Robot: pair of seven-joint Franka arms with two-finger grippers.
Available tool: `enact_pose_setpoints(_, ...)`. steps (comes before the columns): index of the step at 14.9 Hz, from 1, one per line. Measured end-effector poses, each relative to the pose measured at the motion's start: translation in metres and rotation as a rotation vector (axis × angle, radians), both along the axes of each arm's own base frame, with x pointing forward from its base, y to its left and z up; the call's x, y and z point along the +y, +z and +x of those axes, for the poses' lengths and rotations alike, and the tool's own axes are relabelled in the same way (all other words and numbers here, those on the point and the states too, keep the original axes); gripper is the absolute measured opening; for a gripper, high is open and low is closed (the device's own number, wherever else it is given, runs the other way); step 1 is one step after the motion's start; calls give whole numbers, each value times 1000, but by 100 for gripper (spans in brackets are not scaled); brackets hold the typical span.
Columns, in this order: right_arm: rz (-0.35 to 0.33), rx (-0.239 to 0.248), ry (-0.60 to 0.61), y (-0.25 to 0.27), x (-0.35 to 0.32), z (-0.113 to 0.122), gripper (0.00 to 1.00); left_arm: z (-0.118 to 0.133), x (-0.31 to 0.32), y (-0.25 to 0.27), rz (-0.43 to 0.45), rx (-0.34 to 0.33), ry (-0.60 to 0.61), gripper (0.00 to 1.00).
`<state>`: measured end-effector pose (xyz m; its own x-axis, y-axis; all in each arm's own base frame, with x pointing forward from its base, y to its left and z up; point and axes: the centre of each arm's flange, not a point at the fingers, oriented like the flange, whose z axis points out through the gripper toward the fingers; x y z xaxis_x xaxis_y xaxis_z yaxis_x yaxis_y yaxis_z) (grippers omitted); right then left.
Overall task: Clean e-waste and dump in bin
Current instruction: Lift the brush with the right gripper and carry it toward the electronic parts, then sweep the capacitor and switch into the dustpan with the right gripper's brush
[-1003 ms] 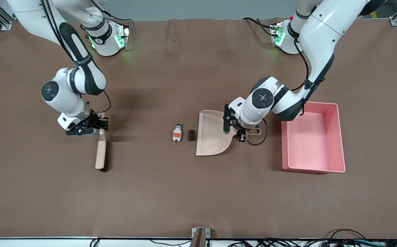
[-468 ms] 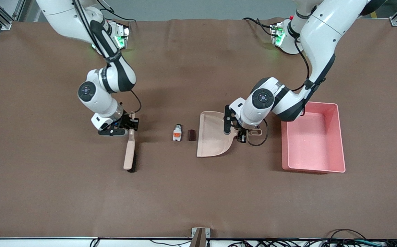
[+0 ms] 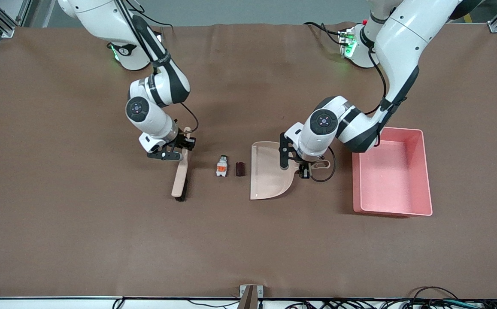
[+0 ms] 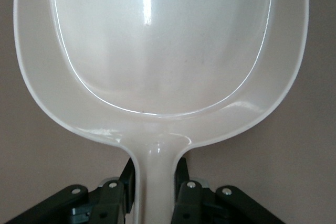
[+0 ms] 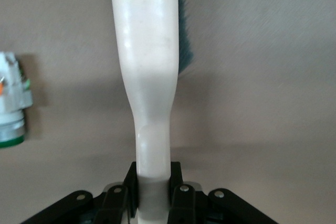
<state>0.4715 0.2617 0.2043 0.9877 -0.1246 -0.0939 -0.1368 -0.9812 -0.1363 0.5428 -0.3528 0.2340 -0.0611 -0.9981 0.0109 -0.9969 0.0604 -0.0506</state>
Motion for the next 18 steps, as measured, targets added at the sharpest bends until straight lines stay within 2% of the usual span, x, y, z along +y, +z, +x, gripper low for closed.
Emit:
enact_pose_setpoints(7, -7, 92, -13, 15, 34, -5, 26, -6, -18, 0, 19, -5, -26, 33)
enact_pose_setpoints(14, -13, 110, -9, 25, 75, -21, 26, -5, -30, -4, 19, -2, -42, 33)
enact_pose_setpoints(18, -9, 140, 18, 43, 100, -17, 26, -5, -33, -4, 15, -3, -44, 33)
